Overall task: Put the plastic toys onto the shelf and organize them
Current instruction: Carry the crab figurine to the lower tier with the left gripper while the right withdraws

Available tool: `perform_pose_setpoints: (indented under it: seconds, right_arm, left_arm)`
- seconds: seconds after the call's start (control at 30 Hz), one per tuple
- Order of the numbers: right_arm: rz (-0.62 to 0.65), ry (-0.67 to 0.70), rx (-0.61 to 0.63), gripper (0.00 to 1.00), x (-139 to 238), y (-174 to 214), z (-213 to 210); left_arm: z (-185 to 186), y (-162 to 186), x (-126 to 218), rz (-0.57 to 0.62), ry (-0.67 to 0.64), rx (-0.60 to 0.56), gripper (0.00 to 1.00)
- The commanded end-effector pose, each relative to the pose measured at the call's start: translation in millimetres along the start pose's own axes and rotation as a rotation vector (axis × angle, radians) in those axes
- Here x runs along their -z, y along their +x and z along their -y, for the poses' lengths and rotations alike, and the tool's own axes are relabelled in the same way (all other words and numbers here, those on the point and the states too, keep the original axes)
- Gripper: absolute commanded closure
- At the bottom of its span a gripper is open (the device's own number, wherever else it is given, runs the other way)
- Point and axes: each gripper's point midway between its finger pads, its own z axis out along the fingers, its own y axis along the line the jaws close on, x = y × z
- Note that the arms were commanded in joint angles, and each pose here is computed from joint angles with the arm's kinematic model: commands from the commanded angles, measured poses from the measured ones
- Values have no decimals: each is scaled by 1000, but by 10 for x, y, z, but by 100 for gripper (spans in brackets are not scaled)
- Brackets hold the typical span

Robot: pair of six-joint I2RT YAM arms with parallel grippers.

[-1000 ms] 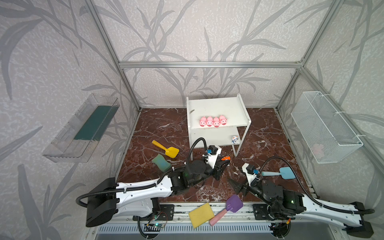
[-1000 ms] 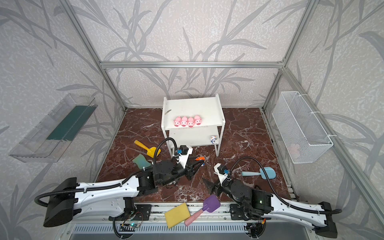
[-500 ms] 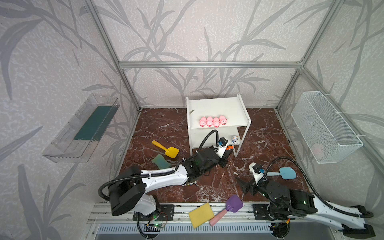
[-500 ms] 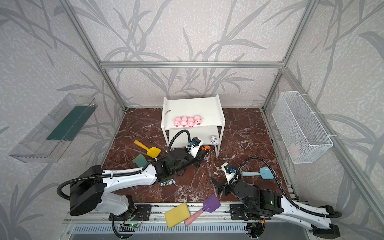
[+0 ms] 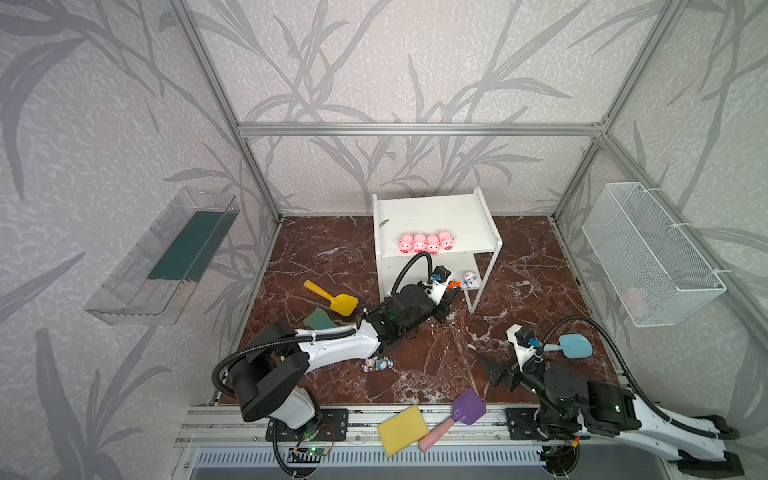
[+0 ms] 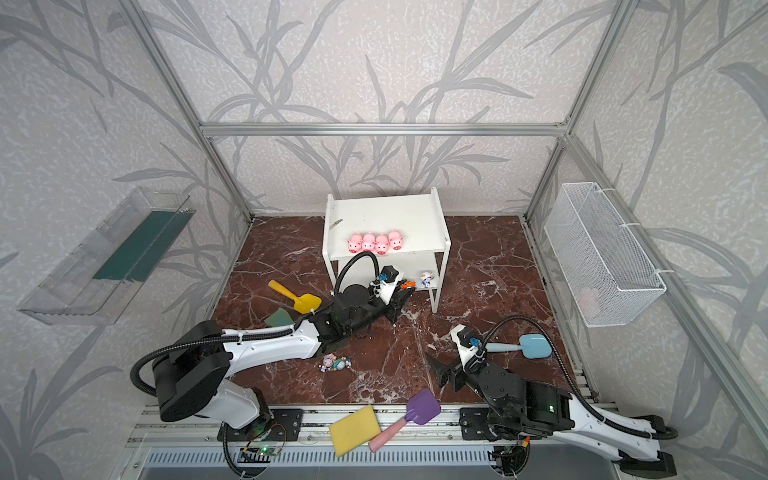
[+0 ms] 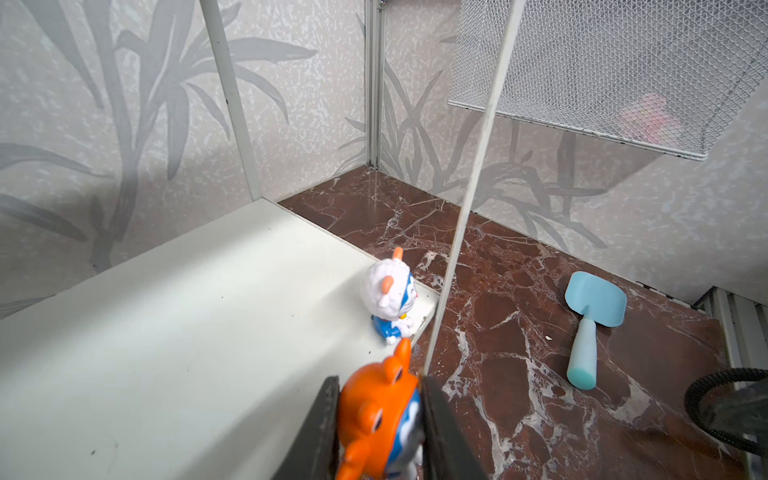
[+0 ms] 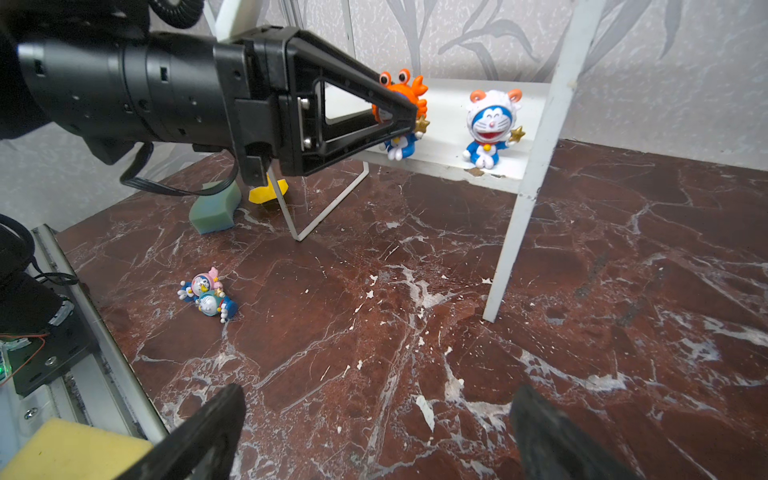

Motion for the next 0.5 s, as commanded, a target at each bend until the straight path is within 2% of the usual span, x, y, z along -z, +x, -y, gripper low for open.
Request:
perform_pose_setpoints:
  seconds: [0.0,0.47]
  right_arm:
    - [-12,4,24,1,-7,59,11]
    - [-15,-15,28,1,-5,62,-21]
  left_arm:
    - [-11,-174,-61,58,3,-36,83]
    - [-190,-110,-145,76,-39,-40,83]
